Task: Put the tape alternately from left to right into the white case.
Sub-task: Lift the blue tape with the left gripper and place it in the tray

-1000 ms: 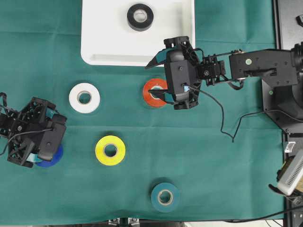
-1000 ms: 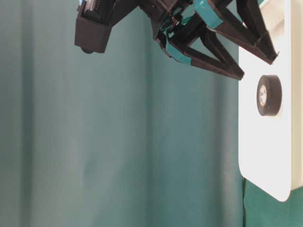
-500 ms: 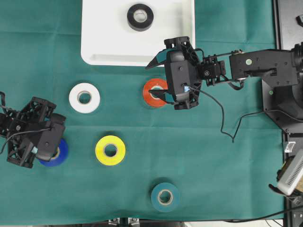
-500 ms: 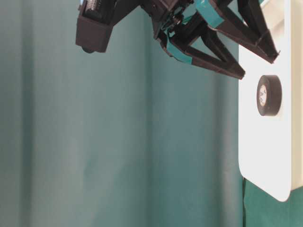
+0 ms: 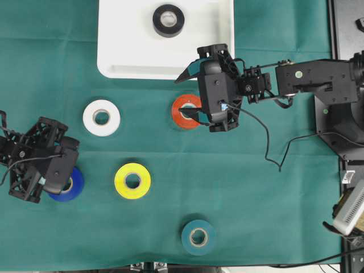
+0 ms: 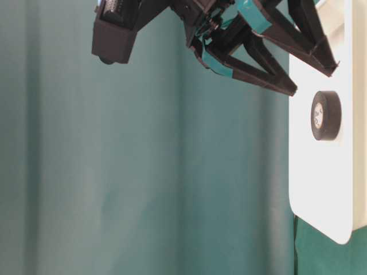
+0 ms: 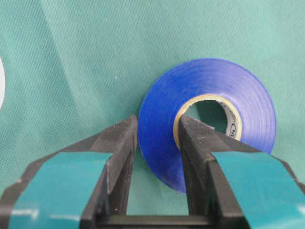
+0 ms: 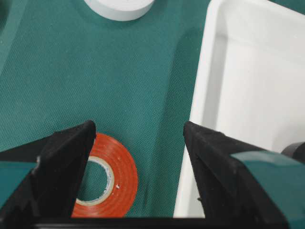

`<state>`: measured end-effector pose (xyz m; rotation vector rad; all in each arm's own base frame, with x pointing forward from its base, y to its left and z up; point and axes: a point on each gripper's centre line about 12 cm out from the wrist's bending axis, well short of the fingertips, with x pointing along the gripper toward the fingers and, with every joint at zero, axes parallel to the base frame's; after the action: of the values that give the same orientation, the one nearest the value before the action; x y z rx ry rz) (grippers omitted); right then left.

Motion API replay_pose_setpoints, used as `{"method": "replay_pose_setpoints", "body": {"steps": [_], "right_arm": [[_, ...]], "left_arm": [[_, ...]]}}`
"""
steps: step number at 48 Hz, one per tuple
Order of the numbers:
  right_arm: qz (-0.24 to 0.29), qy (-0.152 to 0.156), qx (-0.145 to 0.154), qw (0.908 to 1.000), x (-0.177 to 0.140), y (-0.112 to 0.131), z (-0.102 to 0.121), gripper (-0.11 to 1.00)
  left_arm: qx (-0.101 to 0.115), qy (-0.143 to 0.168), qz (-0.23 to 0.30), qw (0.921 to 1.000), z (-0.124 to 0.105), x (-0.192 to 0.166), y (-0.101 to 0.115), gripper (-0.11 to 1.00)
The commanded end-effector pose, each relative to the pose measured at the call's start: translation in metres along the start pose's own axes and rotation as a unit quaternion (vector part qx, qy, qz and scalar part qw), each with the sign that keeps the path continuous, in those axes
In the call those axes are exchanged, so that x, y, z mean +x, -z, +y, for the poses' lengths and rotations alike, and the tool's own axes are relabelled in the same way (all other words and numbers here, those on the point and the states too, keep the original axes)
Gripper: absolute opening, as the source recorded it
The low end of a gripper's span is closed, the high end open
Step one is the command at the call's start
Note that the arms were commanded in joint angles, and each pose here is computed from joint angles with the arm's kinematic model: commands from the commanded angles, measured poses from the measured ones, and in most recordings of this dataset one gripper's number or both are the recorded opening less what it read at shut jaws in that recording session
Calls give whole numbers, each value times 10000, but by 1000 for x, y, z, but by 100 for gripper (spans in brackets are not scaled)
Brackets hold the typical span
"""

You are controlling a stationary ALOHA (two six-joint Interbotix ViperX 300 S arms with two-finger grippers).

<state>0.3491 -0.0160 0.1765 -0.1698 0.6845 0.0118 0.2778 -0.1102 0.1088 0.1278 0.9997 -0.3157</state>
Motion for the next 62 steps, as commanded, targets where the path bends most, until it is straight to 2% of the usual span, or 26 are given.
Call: {"method": "replay_pose_setpoints", "body": {"steps": [1, 10, 16, 35, 51, 62], "right_arm": [[-130, 4, -8, 9999, -4, -7, 0, 78], [-138, 5, -8, 9999, -4, -8, 0, 78], [-161, 4, -16, 9999, -4, -8, 0, 78], [-154, -3, -13, 9999, -4, -8, 0, 78], [-153, 3, -16, 9999, -4, -8, 0, 78], [-161, 4, -16, 9999, -4, -9, 0, 78]], "left_arm": [[0, 29, -375, 9993, -2, -11, -22, -3], [33, 63, -955, 9954, -4, -29, -60, -3], [3, 29, -1179, 9930, -1, -37, -74, -4], [-373, -287, -1243, 9911, 33, -40, -78, -3], [-947, -881, -1326, 9827, 95, -49, -75, -3], [-1137, -1281, -1362, 9758, 133, -58, -71, -3]]}}
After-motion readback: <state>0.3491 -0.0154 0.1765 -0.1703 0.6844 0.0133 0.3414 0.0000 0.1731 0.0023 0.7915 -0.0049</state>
